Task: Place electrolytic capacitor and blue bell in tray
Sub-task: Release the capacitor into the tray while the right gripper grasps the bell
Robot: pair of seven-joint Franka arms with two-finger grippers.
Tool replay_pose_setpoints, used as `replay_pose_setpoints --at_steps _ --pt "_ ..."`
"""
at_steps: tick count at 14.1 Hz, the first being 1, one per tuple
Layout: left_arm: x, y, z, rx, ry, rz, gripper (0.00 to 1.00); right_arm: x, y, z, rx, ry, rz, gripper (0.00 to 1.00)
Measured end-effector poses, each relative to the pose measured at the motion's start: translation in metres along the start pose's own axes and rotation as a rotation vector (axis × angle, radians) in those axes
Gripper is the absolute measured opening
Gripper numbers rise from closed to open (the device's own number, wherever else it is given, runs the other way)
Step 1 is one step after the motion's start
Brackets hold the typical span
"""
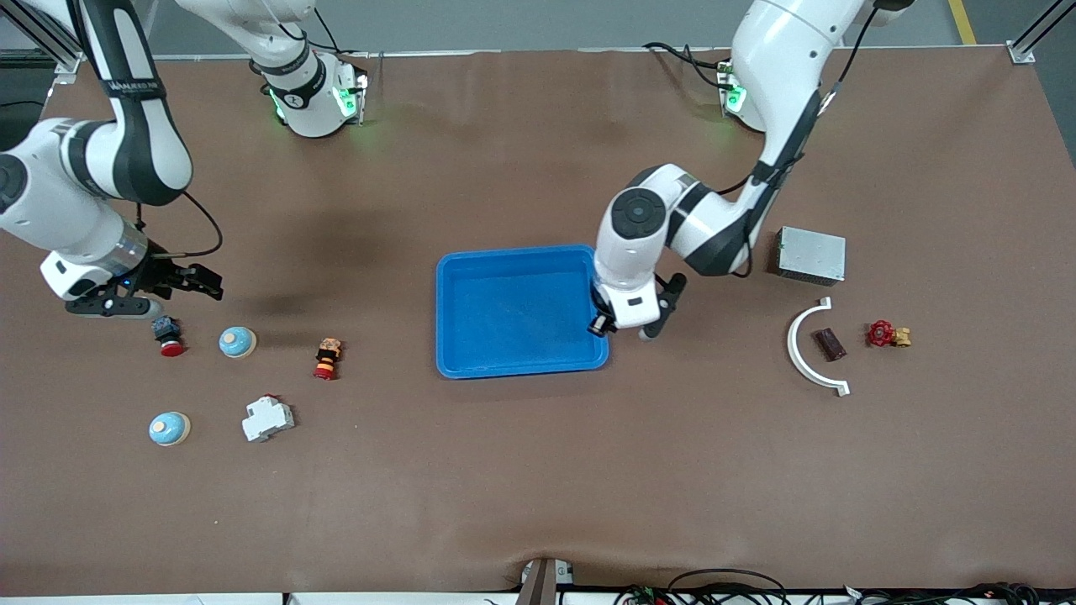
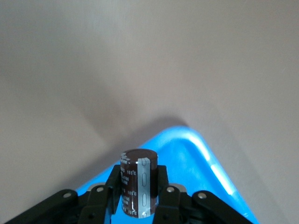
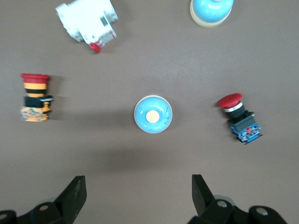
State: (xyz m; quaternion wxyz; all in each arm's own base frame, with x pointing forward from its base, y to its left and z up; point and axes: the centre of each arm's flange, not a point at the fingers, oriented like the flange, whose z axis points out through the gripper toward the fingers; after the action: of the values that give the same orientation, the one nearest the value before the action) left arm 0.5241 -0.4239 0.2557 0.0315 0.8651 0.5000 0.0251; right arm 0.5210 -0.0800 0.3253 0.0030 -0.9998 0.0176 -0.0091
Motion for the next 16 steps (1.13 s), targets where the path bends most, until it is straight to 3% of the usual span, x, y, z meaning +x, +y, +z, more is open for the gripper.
replay_pose_setpoints --at_steps 5,7,9,12,14,16 --pt "-0.072 -0.021 0.049 0.068 -0.002 -0.079 0.34 0.001 0.001 0.069 -0.008 0.028 0.0 1.0" --pt "-0.078 -0.024 0.061 0.084 0.0 -0.09 0.34 0.003 0.001 0.092 -0.013 0.049 -0.006 1.0" --pt "-0.075 -0.022 0.06 0.094 0.006 -0.094 0.47 0.004 0.002 0.114 -0.018 0.069 -0.015 1.0" --pt "-0.066 -0.01 0.038 0.088 0.022 -0.11 0.78 0.005 0.003 0.138 -0.023 0.091 -0.019 1.0" --pt "-0.039 0.002 0.008 0.079 0.046 -0.127 0.99 0.009 0.003 0.141 -0.025 0.101 -0.02 1.0" --pt "0.004 0.011 -0.025 0.075 0.063 -0.112 1.0 0.015 0.004 0.138 -0.026 0.112 -0.021 1.0"
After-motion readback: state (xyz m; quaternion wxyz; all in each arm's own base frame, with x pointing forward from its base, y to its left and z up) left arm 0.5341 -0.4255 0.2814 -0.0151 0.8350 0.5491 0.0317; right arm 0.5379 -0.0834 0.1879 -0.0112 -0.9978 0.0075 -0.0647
